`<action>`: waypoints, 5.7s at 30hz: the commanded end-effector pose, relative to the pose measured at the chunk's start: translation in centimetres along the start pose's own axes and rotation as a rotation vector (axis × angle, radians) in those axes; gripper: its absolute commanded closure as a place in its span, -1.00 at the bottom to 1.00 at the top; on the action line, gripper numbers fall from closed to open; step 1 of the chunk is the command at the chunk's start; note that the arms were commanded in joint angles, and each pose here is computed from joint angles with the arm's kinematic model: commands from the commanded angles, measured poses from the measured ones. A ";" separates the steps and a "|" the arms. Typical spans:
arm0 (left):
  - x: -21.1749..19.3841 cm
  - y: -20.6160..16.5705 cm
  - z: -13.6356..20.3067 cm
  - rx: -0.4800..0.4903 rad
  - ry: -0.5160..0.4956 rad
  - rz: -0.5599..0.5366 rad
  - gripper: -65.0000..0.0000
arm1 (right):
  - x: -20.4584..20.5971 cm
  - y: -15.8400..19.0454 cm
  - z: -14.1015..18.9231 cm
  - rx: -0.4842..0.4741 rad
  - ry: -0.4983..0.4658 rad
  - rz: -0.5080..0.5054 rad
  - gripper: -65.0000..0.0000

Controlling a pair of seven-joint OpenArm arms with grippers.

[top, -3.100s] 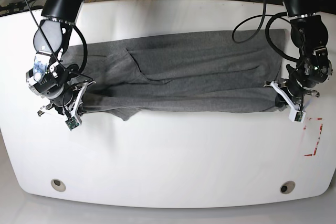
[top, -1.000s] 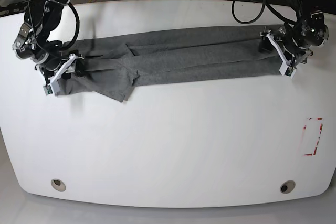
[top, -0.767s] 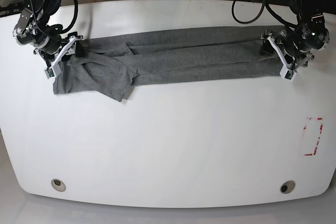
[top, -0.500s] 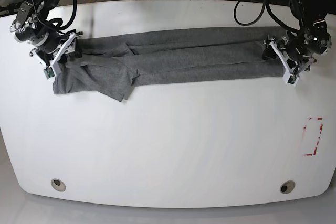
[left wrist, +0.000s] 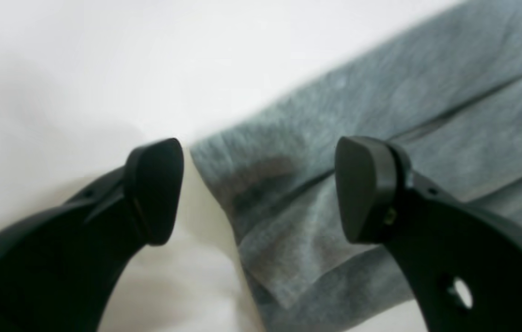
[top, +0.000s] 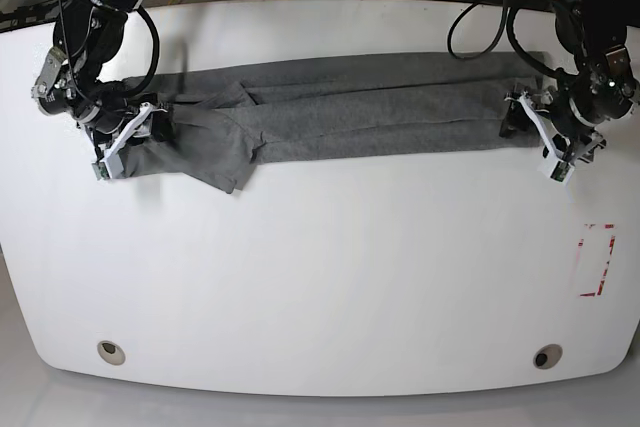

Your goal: Fold the T-shirt properly

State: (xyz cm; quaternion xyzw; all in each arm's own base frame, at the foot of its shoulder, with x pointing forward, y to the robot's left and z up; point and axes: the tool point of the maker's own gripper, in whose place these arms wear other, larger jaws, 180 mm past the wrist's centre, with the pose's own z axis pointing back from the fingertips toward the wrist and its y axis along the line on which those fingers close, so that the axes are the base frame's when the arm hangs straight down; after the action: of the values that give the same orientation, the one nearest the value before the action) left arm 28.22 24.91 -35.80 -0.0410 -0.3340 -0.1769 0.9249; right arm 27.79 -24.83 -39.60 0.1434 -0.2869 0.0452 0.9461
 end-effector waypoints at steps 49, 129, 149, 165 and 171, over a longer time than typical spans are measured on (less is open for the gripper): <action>0.4 -2.0 2.6 -0.087 -0.029 0.123 0.90 | 0.7 0.8 -2.1 0.070 -0.037 0.009 0.06; 3.1 -3.8 2.3 0.019 0.001 -0.087 -0.27 | 4.8 19.0 -2.4 0.540 -0.061 0.311 0.03; 1.8 -3.5 2.6 0.027 0.036 -0.099 -0.27 | 1.3 25.8 -6.4 0.654 0.091 0.391 0.06; 2.1 -3.6 2.5 0.024 0.031 -0.104 -0.27 | 2.1 27.0 -3.8 0.668 -0.047 0.417 1.00; 2.4 -3.8 2.5 0.020 0.025 -0.106 -0.27 | -0.2 27.0 -1.5 0.662 -0.053 0.455 1.00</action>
State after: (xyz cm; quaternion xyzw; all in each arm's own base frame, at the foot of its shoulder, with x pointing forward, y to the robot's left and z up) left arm 26.29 21.21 -33.71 -0.0160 -0.3047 -0.2176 0.9271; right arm 23.64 0.98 -36.23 0.3707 -0.2759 0.3285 0.8238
